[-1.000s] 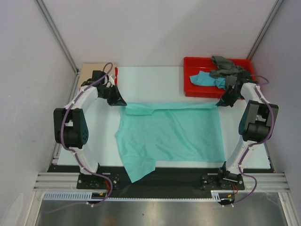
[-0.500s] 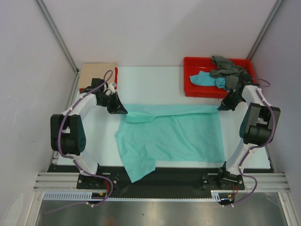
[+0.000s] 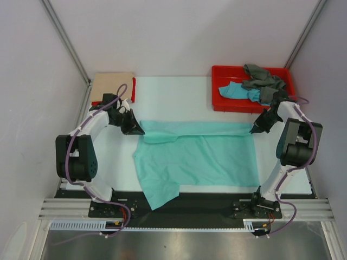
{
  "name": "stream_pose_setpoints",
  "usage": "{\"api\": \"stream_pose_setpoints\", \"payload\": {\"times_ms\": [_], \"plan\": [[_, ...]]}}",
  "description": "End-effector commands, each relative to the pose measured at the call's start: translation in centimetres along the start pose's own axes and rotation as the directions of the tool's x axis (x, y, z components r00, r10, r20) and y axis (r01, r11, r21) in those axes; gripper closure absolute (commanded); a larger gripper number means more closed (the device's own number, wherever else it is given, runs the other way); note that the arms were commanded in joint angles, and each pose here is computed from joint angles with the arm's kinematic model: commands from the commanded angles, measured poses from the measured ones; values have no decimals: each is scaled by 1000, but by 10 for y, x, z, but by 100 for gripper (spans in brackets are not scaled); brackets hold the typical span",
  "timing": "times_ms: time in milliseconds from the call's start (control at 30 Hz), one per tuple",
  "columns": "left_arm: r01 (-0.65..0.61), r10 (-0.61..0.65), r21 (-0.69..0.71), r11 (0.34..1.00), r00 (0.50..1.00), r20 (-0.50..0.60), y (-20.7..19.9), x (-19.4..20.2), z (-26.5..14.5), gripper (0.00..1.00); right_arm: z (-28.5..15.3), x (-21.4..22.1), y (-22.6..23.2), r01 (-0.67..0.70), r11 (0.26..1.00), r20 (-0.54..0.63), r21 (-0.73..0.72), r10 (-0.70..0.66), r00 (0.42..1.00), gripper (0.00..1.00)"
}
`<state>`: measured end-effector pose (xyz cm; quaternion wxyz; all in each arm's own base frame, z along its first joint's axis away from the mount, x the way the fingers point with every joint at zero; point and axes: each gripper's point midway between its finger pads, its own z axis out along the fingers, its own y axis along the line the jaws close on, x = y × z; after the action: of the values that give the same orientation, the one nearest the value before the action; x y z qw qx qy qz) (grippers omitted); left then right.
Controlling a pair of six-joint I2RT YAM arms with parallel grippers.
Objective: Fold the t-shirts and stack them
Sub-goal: Fold the tshirt
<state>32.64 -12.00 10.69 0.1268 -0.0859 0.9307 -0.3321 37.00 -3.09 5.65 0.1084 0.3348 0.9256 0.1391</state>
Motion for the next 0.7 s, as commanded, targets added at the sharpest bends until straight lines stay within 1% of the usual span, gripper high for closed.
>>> {"api": "stream_pose_setpoints", "payload": {"times_ms": [0, 167, 667], "plan": [[-29, 30, 11, 1000, 999, -15, 3, 7, -1, 100, -10, -3, -2, 3, 1000, 40, 3, -3, 999, 100], [-23, 24, 31, 999, 999, -44, 7, 13, 6, 100, -2, -2, -7, -1, 1000, 40, 17, 0, 999, 100], [-17, 18, 19, 1000, 998, -57, 13, 22, 9, 99, 2, 3, -14, 11, 999, 27, 39, -12, 1000, 100]]}}
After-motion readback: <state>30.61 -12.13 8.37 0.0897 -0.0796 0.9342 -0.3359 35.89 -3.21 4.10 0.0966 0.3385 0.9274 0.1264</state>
